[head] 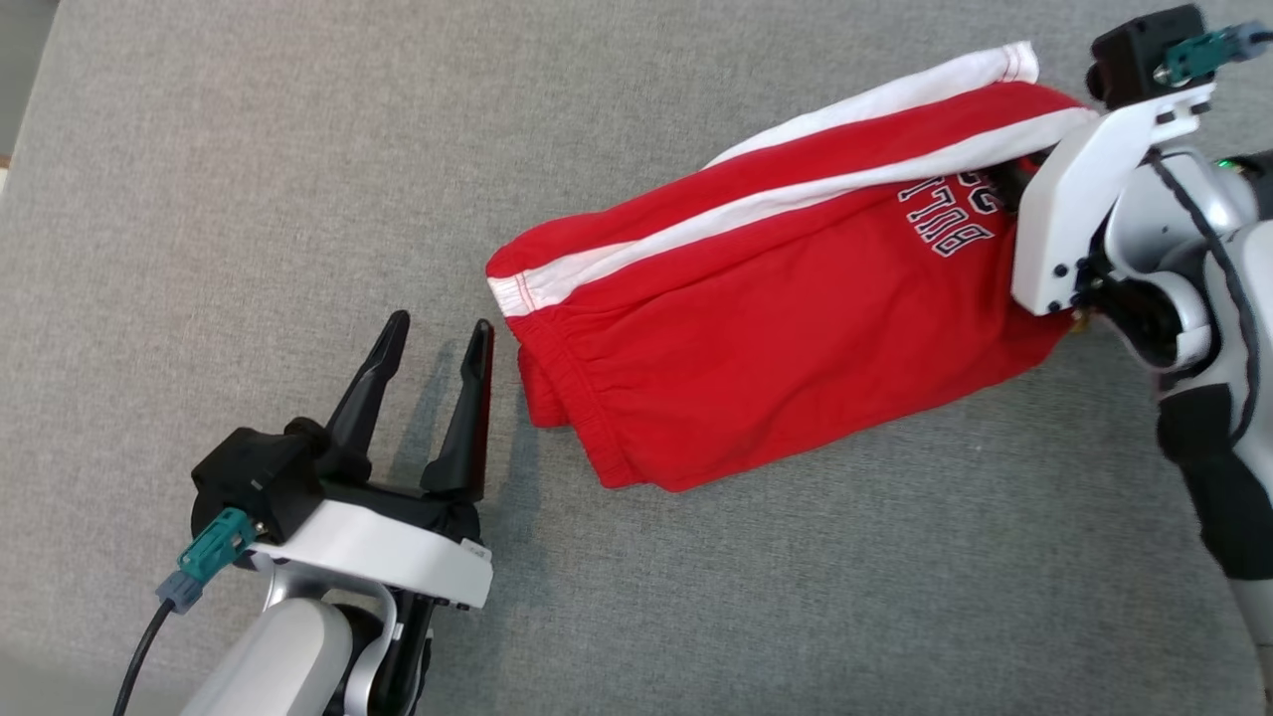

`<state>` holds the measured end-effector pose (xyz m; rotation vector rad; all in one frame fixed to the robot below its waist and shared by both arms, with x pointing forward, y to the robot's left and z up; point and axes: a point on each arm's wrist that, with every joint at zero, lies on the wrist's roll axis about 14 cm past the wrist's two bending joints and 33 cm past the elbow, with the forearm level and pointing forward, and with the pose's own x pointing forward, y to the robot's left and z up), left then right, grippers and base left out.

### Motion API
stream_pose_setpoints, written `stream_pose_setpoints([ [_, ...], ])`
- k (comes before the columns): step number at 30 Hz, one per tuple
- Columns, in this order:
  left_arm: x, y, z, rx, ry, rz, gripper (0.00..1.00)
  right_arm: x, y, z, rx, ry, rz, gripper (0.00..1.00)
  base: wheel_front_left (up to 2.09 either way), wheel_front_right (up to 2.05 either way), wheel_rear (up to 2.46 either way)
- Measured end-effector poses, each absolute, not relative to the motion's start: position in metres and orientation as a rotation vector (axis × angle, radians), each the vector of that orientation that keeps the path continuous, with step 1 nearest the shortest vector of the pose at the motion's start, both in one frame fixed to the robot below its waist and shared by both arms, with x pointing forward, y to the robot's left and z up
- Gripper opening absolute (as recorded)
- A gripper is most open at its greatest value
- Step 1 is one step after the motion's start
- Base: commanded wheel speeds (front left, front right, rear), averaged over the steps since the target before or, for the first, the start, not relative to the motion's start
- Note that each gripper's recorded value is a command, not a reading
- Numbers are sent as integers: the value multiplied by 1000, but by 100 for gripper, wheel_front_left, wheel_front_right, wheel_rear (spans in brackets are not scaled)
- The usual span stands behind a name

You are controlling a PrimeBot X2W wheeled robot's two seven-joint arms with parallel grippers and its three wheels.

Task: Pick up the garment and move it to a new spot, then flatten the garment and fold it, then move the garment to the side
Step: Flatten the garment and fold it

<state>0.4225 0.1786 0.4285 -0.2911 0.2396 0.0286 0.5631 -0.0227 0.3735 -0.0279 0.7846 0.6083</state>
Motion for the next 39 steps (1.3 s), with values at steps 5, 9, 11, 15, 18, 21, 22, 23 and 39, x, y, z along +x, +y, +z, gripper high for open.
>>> stream_pose_setpoints([
  [5,411,179,431,-264,249,13,100,544,-27,392,70,747,591,0,0,0,0],
  [9,393,170,440,-256,253,-20,100,521,-65,420,157,692,503,0,0,0,0],
  [11,385,166,444,-260,257,-27,100,508,-90,427,172,685,450,0,0,0,0],
  [15,370,153,456,-272,240,-63,100,490,-156,446,210,634,295,0,0,0,0],
  [18,359,143,461,-282,235,-92,100,479,-203,461,220,582,179,0,0,0,0],
  [21,355,139,465,-288,222,-104,100,476,-218,475,229,538,140,0,0,0,0],
  [22,354,137,468,-293,213,-106,100,475,-218,481,243,518,139,0,0,0,0],
  [23,351,137,469,-297,206,-106,100,475,-214,487,262,498,144,0,0,0,0],
  [39,341,146,453,-323,232,-47,100,466,-45,466,459,528,444,0,0,0,0],
])
